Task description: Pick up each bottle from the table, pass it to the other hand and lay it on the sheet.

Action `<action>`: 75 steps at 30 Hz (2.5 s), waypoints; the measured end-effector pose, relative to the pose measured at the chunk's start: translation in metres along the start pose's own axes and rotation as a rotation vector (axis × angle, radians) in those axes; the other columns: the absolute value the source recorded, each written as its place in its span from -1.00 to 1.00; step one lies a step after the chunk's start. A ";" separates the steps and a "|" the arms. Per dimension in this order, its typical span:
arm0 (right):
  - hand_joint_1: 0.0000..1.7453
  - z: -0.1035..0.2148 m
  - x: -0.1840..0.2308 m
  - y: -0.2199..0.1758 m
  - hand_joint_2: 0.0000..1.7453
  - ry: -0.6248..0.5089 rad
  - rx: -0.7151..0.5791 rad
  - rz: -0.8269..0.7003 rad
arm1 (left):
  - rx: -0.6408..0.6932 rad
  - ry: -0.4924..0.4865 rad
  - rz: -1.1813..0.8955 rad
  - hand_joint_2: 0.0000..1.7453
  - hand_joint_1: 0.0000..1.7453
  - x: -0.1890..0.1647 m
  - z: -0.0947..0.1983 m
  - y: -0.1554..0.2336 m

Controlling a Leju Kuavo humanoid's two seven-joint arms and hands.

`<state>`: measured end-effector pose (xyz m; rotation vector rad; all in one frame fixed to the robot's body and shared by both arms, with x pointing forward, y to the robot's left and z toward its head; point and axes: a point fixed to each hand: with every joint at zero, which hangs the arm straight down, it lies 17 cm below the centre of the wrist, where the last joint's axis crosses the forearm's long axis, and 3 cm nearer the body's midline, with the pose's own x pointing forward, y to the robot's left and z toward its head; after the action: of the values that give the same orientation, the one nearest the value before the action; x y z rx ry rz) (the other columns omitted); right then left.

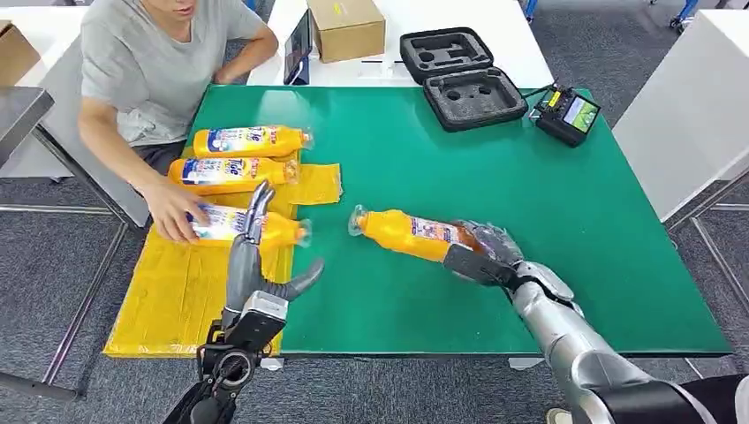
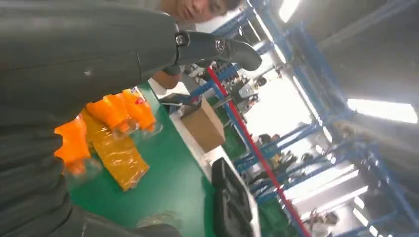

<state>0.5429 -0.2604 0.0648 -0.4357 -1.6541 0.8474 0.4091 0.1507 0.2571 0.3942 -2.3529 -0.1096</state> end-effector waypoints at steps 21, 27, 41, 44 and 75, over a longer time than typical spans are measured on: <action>1.00 0.054 0.037 -0.034 1.00 -0.092 -0.423 -0.304 | 0.014 0.189 0.217 1.00 -1.00 -0.031 0.025 -0.017; 1.00 0.061 0.055 -0.051 1.00 -0.143 -0.489 -0.303 | -0.031 0.290 0.412 1.00 -1.00 -0.036 0.033 -0.045; 1.00 0.054 0.105 -0.032 1.00 -0.228 -0.482 -0.397 | -0.149 0.381 0.559 1.00 -1.00 -0.036 0.037 -0.098; 1.00 0.054 0.108 -0.030 1.00 -0.233 -0.476 -0.398 | -0.158 0.386 0.557 1.00 -1.00 -0.038 0.038 -0.101; 1.00 0.044 0.125 0.042 1.00 -0.189 -0.344 -0.465 | -0.244 0.391 0.698 1.00 -1.00 -0.012 0.027 -0.144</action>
<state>0.4619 -0.1605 0.1165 -0.1907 -1.9812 0.2633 0.4350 0.0168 0.2022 -0.4881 -1.9332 0.0143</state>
